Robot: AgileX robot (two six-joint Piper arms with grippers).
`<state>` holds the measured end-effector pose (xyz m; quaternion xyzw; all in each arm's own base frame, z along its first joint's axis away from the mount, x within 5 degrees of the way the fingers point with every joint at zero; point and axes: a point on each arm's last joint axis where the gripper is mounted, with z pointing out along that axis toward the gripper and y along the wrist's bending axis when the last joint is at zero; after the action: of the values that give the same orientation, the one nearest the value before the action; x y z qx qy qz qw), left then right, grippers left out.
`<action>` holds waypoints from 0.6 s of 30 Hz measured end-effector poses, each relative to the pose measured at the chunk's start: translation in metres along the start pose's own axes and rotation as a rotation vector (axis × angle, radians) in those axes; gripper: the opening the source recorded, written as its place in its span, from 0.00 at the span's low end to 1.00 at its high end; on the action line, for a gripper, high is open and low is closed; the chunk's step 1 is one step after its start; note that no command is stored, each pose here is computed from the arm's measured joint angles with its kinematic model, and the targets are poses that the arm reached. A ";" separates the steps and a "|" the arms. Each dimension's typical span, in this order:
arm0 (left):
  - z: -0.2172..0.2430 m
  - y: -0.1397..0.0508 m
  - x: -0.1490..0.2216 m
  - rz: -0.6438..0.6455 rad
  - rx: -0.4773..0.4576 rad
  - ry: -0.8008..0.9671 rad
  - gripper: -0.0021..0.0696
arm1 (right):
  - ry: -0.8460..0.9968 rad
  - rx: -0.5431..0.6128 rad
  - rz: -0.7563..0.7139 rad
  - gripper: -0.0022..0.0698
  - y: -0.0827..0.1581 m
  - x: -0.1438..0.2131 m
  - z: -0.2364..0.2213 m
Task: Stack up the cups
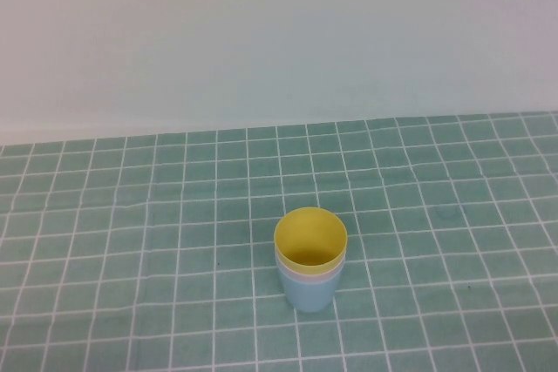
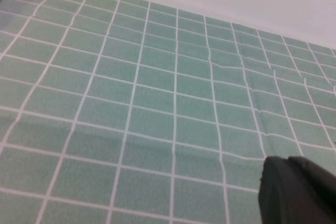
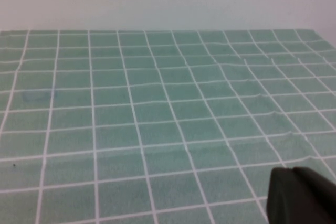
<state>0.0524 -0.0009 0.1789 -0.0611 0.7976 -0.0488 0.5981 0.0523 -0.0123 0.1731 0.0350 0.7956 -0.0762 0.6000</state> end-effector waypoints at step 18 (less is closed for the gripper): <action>0.000 0.000 0.000 0.000 0.000 0.000 0.03 | 0.050 -0.023 -0.029 0.03 0.002 0.004 -0.001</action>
<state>0.0524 -0.0009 0.1789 -0.0611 0.7976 -0.0488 0.5981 0.0510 -0.0106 0.1696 0.0183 0.8117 -0.0746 0.5789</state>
